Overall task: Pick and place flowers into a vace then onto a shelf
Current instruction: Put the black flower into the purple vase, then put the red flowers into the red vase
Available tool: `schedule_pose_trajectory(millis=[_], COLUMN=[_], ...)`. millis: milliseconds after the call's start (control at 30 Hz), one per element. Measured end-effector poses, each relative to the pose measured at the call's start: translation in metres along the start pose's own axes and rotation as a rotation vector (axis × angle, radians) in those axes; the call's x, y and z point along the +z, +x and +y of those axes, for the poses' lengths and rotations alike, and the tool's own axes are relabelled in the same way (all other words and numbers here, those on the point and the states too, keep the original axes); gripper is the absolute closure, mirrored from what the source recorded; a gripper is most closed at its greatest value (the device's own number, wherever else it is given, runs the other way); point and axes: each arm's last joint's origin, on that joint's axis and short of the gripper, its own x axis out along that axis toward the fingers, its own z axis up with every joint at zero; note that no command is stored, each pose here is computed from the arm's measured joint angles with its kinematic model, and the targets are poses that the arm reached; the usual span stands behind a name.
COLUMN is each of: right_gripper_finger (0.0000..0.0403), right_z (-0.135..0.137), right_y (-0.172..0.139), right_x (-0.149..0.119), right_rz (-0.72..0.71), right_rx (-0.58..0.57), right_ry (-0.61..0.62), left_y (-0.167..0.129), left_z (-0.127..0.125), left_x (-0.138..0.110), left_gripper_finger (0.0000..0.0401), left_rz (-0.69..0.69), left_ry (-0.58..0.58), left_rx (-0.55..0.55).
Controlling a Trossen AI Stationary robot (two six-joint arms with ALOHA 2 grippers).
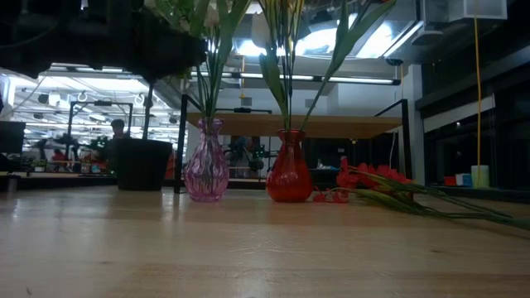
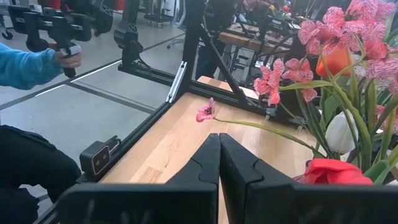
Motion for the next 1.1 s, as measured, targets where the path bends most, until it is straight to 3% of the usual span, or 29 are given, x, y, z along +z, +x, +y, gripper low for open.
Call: schedule_pose_trajectory(millis=[367,867,1100], right_gripper_finger=[0.0396,0.0396,0.0396], right_z=[0.0,0.0,-0.001], right_y=[0.0,0.0,-0.006], right_x=[0.0,0.0,0.003], right_rz=[0.0,0.0,-0.013], right_rx=[0.0,0.0,0.004], right_ry=[0.0,0.006,0.224], left_y=[-0.001,-0.029,-0.048], left_z=[0.001,0.006,0.007], left_x=[0.0,0.021,0.021], left_gripper_finger=[0.0209,0.0209,0.0218], left_rz=[0.012,0.082,0.178], left_ry=[0.09,0.097,0.049], left_rx=[0.019,-0.014,-0.045])
